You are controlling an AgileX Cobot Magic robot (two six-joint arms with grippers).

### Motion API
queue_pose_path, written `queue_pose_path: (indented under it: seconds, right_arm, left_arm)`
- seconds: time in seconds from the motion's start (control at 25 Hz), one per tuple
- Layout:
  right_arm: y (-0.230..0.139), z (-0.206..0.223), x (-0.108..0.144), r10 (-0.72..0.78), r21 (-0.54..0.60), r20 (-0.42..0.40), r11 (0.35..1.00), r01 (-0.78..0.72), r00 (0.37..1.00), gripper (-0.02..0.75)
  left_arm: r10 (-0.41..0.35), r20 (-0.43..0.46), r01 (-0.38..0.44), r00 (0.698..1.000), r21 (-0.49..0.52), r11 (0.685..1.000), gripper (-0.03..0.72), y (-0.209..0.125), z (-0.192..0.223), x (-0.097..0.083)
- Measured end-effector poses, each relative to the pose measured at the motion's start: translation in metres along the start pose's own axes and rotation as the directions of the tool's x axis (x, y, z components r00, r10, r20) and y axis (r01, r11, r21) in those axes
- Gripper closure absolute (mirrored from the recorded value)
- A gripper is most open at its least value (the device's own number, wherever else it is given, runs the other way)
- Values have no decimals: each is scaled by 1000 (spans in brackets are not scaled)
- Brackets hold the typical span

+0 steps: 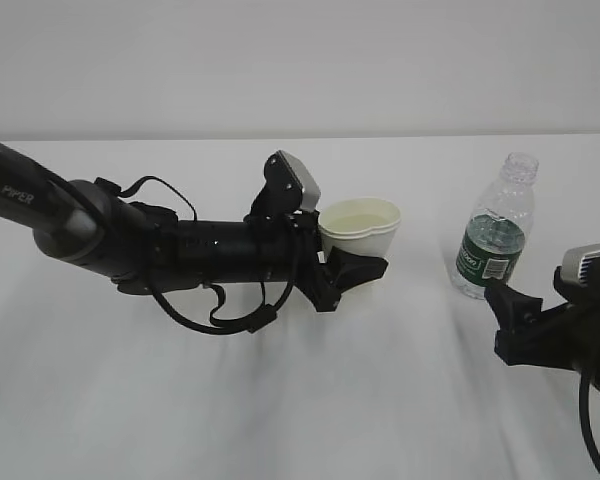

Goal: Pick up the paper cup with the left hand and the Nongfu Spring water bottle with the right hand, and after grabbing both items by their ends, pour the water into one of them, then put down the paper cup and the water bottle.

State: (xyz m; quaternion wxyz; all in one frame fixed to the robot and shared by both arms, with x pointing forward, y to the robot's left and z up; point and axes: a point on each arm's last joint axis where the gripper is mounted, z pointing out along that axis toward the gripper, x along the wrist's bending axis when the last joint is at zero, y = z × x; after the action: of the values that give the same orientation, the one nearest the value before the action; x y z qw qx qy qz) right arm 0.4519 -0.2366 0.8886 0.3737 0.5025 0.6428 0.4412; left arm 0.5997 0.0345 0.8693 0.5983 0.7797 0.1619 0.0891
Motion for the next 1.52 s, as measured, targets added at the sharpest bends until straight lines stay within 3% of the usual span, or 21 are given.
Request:
queue_pose_path:
  seconds: [0.36, 0.72, 1.52]
  right_arm:
    - [0, 0, 0, 0, 0, 0, 1000, 0, 1000, 148]
    - [0, 0, 0, 1, 0, 0, 1000, -1, 1000, 148]
    - [0, 0, -1, 7, 0, 10, 1000, -7, 1000, 149]
  left_arm:
    - [-44, -19, 43, 999, -60, 997, 268, -10, -28, 21]
    - [-97, -95, 85, 991, -121, 989, 270, -25, -68, 49]
    - [-67, -250, 47, 966, -85, 995, 274, -58, -112, 59]
